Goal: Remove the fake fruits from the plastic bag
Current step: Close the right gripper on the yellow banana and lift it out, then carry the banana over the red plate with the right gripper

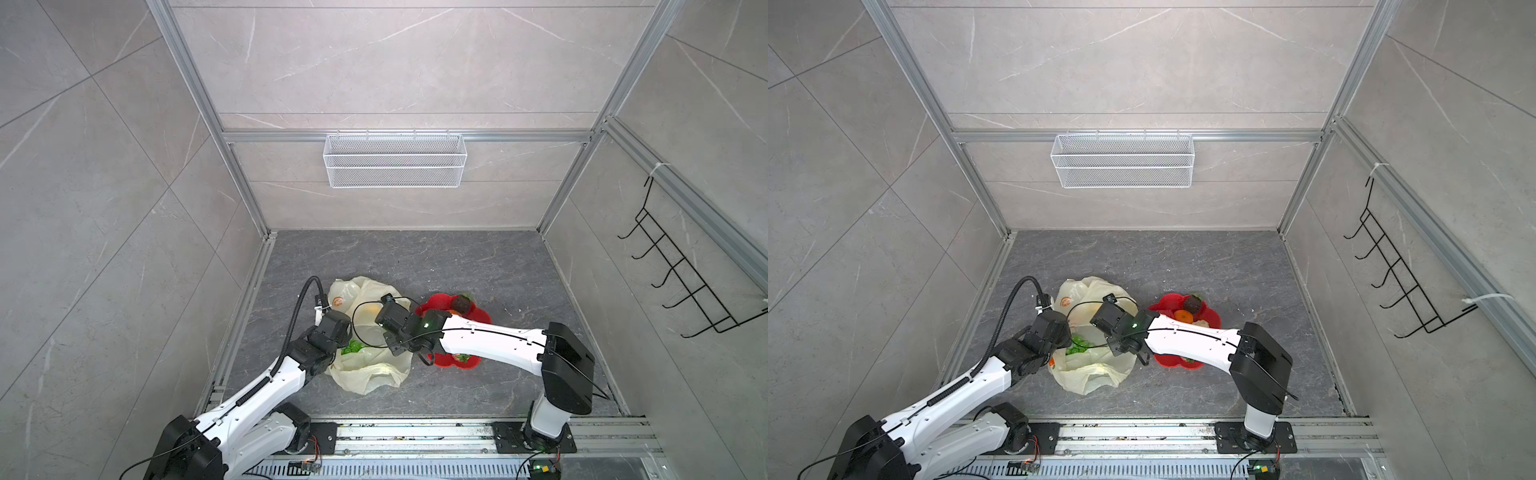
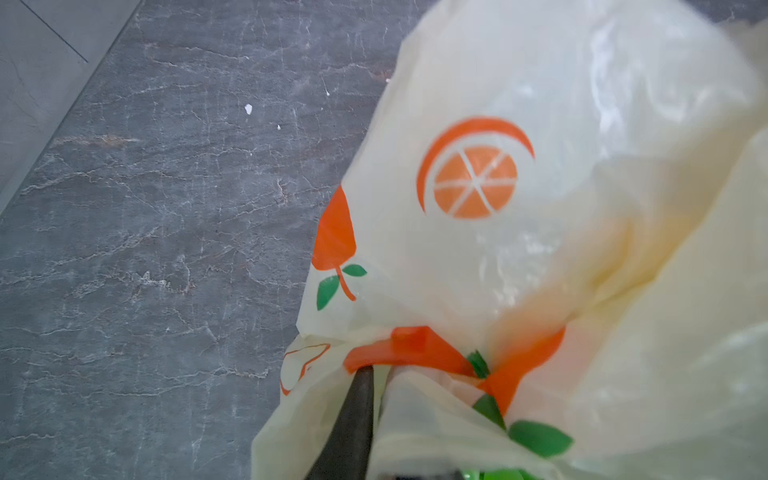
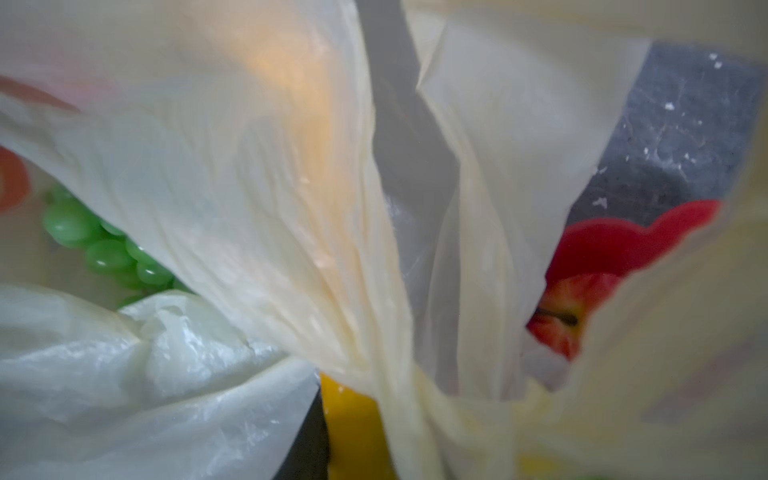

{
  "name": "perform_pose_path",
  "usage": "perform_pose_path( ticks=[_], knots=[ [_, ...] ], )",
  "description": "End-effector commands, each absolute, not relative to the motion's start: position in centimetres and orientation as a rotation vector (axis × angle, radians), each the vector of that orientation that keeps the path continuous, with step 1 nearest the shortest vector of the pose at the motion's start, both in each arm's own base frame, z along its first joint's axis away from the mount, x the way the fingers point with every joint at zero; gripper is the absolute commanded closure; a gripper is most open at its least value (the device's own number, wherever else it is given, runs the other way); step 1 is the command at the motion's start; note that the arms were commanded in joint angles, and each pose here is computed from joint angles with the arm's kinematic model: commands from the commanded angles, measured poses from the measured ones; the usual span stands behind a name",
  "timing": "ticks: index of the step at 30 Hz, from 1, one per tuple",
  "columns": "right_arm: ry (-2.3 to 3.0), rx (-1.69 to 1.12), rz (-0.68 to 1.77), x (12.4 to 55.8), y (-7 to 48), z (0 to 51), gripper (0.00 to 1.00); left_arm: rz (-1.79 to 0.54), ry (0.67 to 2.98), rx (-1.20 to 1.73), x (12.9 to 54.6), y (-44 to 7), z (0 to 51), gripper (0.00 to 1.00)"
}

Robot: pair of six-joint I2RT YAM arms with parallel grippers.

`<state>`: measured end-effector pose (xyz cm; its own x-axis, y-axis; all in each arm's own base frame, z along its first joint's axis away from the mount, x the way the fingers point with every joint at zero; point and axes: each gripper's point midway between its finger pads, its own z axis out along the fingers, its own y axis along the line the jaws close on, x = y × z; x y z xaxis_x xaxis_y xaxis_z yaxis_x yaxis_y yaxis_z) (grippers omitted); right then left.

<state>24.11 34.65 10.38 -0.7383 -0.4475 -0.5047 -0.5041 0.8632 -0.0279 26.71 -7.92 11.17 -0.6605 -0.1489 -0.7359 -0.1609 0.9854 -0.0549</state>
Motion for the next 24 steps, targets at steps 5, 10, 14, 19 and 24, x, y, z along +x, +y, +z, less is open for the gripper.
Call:
perform_pose_path(
  ticks=[5,10,14,19,24],
  knots=[
    [2.569,-0.621,0.025,23.4,31.5,9.1,0.78,-0.126,2.155,-0.25,28.0,-9.0,15.9,0.85],
    [2.539,-0.603,0.001,23.9,31.2,9.9,0.78,-0.189,2.106,-0.204,27.8,-9.7,17.1,0.86],
    [2.51,-0.568,-0.054,24.6,30.7,11.0,0.78,-0.145,2.113,-0.195,27.6,-9.1,16.9,0.87],
    [2.469,-0.501,-0.101,25.0,29.1,12.5,0.78,0.032,2.15,-0.277,27.0,-6.4,16.0,0.87],
    [2.471,-0.518,0.02,24.0,29.4,13.2,0.77,0.072,2.198,-0.316,27.3,-6.3,14.9,0.87]
  ],
)
